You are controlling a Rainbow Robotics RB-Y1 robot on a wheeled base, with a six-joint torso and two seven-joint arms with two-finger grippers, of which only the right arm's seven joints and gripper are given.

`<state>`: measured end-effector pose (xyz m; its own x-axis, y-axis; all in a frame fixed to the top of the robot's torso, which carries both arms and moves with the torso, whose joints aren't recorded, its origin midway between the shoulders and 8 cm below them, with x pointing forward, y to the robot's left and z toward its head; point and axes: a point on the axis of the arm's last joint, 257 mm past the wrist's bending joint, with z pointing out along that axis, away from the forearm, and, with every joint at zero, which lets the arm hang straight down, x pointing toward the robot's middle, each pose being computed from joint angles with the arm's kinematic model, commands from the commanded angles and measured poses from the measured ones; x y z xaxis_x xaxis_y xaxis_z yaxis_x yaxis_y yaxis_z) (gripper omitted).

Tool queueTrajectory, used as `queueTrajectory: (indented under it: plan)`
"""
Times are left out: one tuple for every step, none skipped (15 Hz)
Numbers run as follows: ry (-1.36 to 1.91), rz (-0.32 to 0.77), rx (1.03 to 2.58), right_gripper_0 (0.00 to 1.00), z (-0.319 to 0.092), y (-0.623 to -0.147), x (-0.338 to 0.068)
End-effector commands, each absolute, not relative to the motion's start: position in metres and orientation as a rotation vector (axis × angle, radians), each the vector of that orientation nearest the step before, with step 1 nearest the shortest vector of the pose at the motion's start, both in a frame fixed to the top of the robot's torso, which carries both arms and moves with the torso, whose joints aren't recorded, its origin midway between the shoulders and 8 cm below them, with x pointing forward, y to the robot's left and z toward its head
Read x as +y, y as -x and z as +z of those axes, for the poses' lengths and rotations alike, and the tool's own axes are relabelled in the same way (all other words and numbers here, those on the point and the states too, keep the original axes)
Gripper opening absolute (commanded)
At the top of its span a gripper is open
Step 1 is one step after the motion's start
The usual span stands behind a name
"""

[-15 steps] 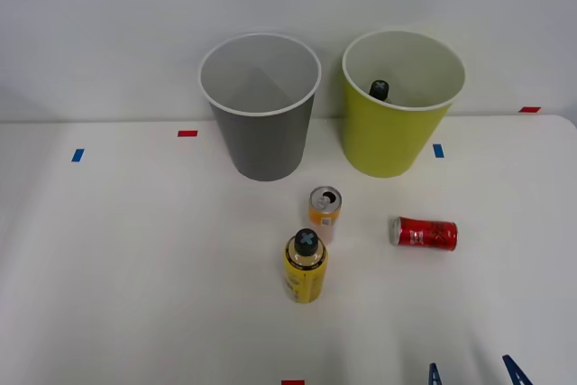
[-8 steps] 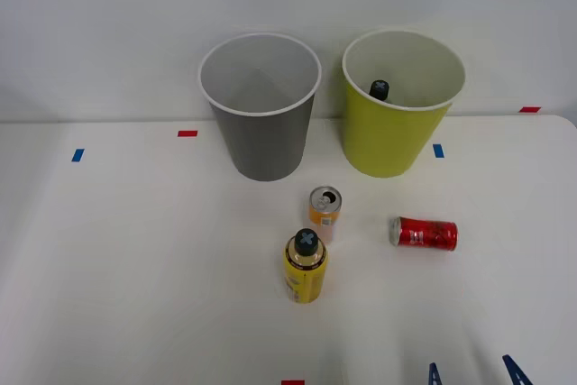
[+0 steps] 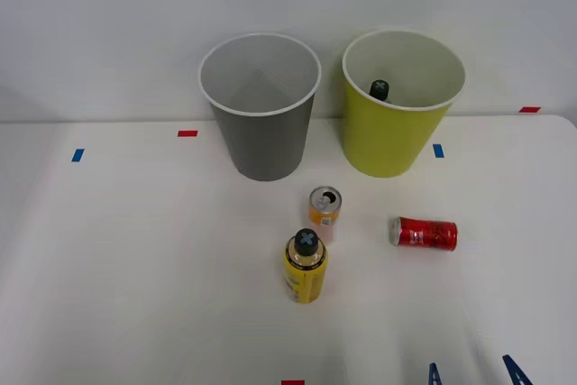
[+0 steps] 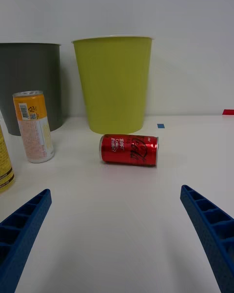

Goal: Put cans in the gray bin, plastic bottles in the light green bin

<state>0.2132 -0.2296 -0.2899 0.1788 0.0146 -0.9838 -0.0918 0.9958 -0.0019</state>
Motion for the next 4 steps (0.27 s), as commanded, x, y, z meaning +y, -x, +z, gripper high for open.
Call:
queueTrajectory:
  plan:
    - [0.066, 0.075, 1.389, 0.91, -0.2899, -0.2133, -0.2297]
    - [0.066, 0.075, 1.389, 0.91, -0.2899, -0.2133, -0.2297]
    - [0.066, 0.075, 1.389, 0.91, -0.2899, -0.2133, -0.2297]
    - [0.066, 0.075, 1.389, 0.92, -0.2899, -0.2133, -0.2297]
